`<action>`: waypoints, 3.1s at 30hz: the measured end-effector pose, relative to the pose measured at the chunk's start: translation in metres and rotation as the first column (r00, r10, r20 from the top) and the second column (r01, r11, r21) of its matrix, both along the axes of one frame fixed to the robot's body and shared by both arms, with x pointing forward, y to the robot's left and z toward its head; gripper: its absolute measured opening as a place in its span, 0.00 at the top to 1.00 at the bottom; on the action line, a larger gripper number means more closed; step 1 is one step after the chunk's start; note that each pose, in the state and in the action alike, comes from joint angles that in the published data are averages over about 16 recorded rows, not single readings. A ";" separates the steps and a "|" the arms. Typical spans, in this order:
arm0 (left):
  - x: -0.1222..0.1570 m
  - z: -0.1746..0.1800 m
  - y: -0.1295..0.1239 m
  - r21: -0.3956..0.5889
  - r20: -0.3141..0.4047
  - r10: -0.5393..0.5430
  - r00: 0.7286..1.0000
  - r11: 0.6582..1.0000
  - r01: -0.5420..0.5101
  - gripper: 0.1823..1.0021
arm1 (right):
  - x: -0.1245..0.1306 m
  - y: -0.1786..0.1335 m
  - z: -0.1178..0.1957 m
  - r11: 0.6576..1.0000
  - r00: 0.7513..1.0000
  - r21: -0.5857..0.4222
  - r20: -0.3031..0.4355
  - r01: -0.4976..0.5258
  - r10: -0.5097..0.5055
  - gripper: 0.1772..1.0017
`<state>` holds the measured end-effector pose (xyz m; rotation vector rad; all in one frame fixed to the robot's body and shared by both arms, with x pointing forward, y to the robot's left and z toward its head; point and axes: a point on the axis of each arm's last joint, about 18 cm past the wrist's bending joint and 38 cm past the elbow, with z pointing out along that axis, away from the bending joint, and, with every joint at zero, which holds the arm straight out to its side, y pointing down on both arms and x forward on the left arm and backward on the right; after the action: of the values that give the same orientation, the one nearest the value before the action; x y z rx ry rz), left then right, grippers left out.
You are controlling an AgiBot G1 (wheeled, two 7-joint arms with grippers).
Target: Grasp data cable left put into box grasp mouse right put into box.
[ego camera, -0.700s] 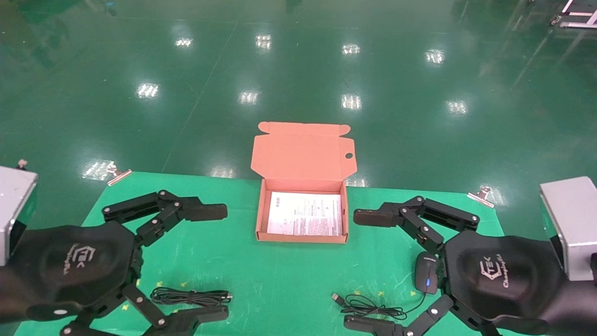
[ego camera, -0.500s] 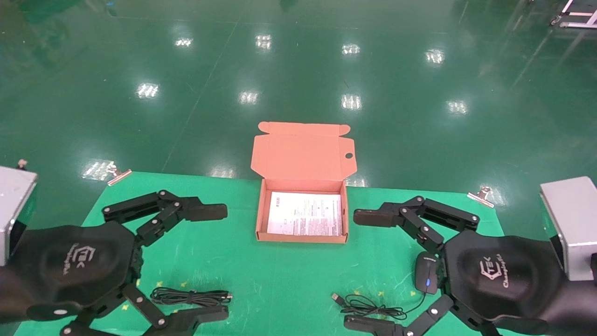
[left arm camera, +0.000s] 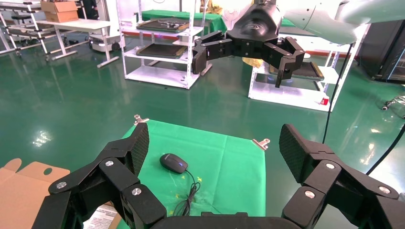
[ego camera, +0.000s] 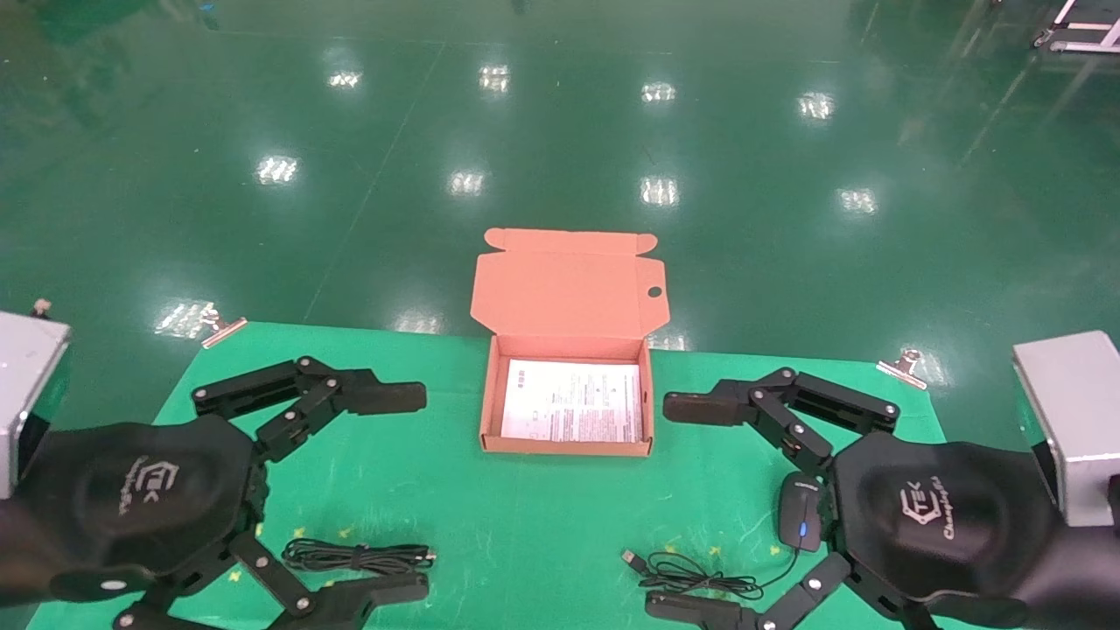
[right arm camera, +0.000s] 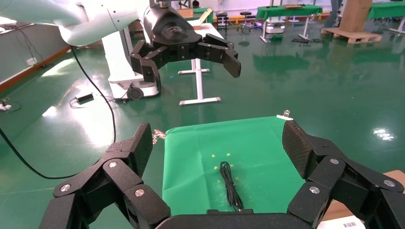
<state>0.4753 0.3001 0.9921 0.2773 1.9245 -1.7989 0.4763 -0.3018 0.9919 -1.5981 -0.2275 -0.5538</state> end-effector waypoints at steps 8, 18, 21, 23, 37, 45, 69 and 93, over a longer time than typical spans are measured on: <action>-0.002 0.003 -0.001 0.012 0.013 -0.004 1.000 1.000 0.004 0.00 | -0.001 0.001 0.000 1.000 1.000 -0.007 0.004 -0.003 0.003 0.00; 0.000 0.000 -0.009 0.159 0.046 -0.007 0.999 0.987 0.000 0.00 | -0.003 0.001 -0.011 0.989 0.999 -0.145 0.034 0.005 0.000 0.00; 0.005 -0.005 -0.012 0.242 0.055 0.001 0.998 0.970 -0.015 0.00 | -0.003 0.001 -0.018 0.973 0.998 -0.229 0.058 0.017 -0.003 0.00; 0.010 -0.010 -0.014 0.302 0.059 0.012 0.998 0.953 -0.029 0.00 | 0.000 0.000 -0.023 0.955 0.997 -0.295 0.080 0.029 -0.006 0.00; 0.069 -0.042 -0.021 0.702 0.172 0.079 0.982 0.690 -0.178 0.00 | 0.044 -0.003 -0.046 0.610 0.947 -0.775 0.298 0.168 0.117 0.00; 0.113 -0.054 -0.020 0.815 0.257 0.132 0.957 0.503 -0.288 0.00 | 0.077 -0.006 -0.051 0.362 0.923 -0.894 0.343 0.264 0.174 0.00; 0.210 -0.122 0.001 0.819 0.150 0.515 0.844 0.413 -0.398 0.00 | 0.157 0.003 -0.118 0.274 0.909 -0.867 0.404 0.416 -0.103 0.00; 0.242 -0.150 0.011 0.831 0.206 0.537 0.818 0.346 -0.435 0.00 | 0.215 0.024 -0.165 0.304 0.902 -0.849 0.396 0.432 -0.174 0.00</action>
<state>0.7172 0.3107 0.8420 -0.1080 2.4881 -0.3371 0.6910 -0.2779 0.8274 -2.7690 -0.4770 -1.0366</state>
